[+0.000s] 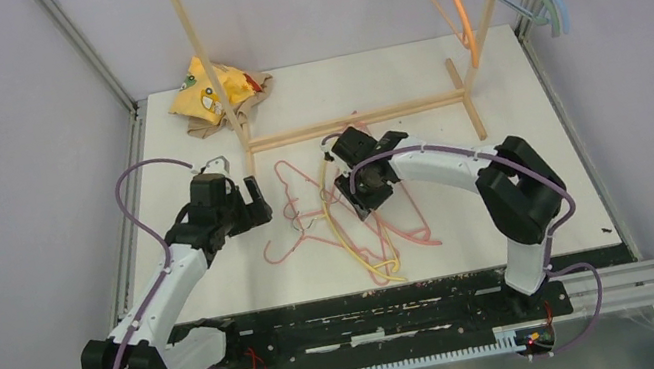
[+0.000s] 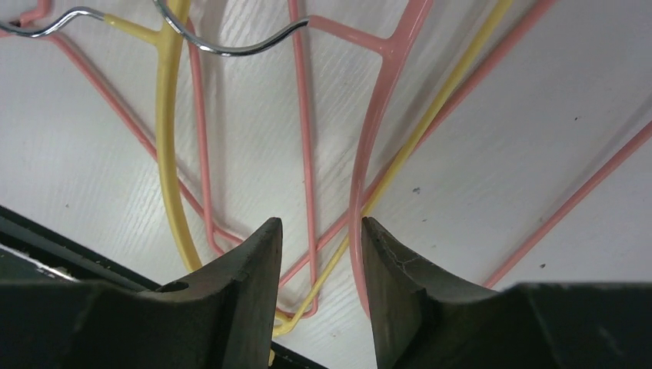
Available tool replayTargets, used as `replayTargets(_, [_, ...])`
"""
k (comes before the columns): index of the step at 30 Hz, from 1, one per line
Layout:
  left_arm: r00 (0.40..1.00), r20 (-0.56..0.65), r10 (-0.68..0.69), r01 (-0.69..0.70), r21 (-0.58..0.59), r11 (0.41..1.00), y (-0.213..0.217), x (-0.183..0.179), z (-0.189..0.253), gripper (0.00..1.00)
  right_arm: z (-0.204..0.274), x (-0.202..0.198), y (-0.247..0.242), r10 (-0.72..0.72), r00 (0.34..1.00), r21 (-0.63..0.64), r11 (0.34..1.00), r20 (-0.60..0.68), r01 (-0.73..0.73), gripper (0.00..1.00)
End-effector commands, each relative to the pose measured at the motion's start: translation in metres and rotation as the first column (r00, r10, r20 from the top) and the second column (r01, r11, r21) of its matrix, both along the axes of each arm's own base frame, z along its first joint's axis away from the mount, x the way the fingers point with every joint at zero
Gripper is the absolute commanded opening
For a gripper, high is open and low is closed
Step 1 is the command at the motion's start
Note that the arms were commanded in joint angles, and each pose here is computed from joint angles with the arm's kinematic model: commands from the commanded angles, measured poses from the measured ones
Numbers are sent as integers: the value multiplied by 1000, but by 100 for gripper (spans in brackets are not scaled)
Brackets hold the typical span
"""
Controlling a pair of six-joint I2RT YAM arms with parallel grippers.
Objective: Organize the hangers
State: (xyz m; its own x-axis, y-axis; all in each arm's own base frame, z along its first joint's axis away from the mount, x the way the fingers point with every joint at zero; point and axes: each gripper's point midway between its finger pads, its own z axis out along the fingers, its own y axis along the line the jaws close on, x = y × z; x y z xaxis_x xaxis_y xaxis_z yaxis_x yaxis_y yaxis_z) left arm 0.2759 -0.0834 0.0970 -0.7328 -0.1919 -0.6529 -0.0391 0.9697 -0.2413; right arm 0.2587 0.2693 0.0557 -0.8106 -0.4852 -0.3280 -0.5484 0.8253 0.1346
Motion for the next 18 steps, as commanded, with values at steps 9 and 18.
replayTargets(9, [1000, 21, -21, 20, 28, 999, 2, 3, 1, 99, -36, 16, -5, 5, 999, -68, 998, 45, -1, 35])
replayTargets(18, [999, 26, -22, 21, 29, 999, 2, 4, 1, 99, 34, 21, -23, -47, 976, -20, 998, 211, 52, 13])
